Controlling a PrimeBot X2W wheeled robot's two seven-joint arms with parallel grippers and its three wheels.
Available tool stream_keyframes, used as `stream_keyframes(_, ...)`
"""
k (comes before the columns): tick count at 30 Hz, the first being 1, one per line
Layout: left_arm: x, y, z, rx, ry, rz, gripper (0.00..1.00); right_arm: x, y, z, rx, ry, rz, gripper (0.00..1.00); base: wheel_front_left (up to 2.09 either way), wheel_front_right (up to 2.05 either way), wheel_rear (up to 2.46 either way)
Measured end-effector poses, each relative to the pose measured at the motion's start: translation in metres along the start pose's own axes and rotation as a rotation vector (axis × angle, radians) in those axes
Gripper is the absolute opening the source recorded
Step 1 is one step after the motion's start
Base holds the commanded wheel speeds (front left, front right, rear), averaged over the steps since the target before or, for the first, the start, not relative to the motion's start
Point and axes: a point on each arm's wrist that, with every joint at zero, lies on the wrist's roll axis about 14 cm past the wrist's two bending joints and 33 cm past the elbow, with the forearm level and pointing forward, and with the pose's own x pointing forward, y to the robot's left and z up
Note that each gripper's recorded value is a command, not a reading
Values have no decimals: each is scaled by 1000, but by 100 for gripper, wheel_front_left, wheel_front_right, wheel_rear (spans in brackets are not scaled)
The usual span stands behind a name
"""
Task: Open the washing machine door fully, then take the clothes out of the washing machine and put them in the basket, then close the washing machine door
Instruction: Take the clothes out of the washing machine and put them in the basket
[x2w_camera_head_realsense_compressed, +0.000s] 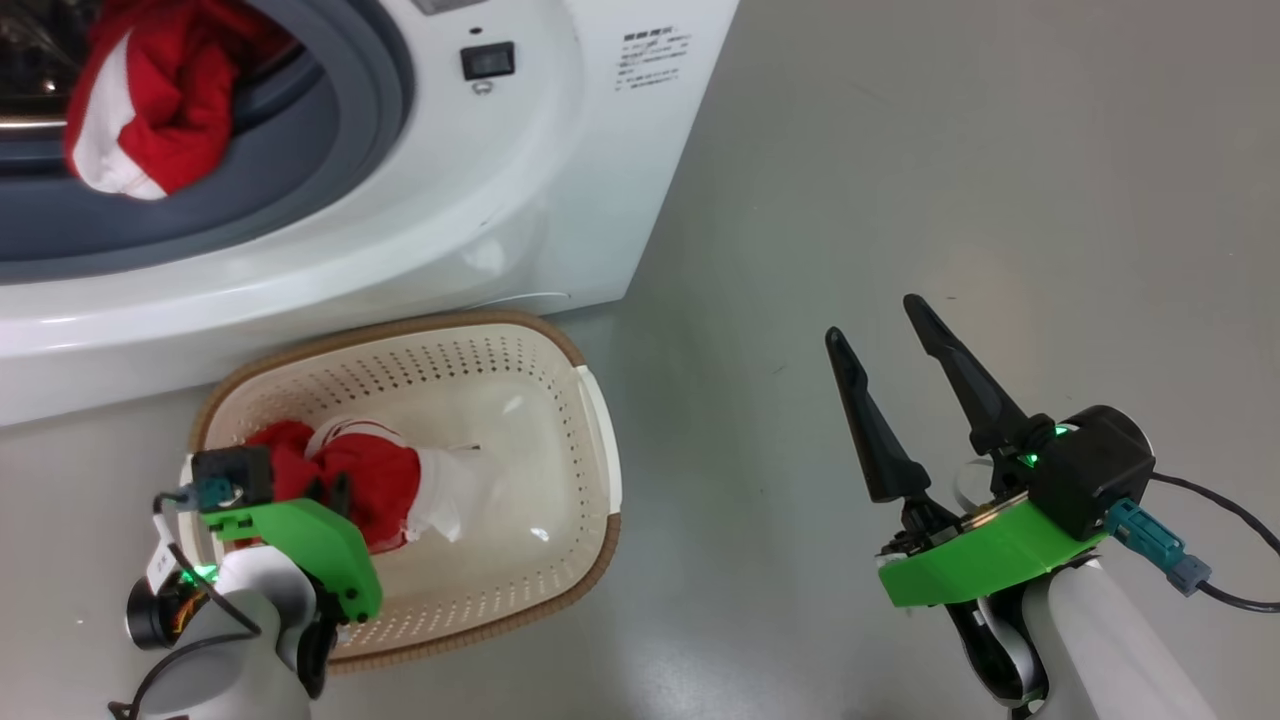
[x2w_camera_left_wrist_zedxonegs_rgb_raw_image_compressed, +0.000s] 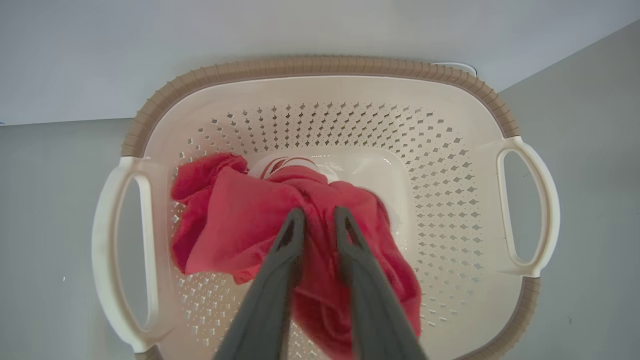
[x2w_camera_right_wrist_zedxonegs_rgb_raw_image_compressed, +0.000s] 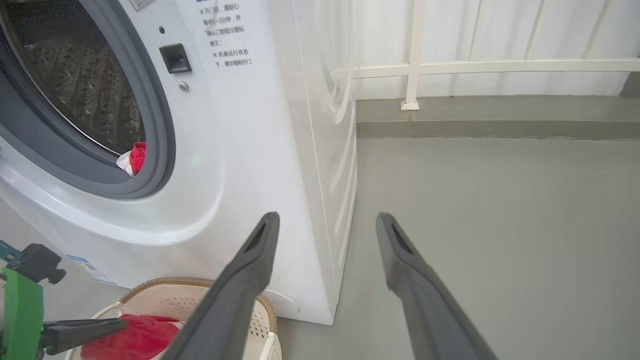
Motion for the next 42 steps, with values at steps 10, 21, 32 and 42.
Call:
stream_keyframes(10, -8, -3, 24, 12, -135, -12, 100, 0, -2, 7, -5, -18, -7, 100, 0, 0, 0)
stream_keyframes(21, -40, -13, 102, 25, -403, -49, 100, 0, 5, 24, -18, -59, 10, 100, 0, 0, 0)
stream_keyframes(32, -100, -9, 134, 17, -622, -38, 100, -8, 12, 46, -47, -114, 24, 100, 0, 0, 0)
stream_keyframes(42, -164, -1, 154, 27, -807, -17, 100, -21, 23, 65, -43, -165, 44, 100, 0, 0, 0)
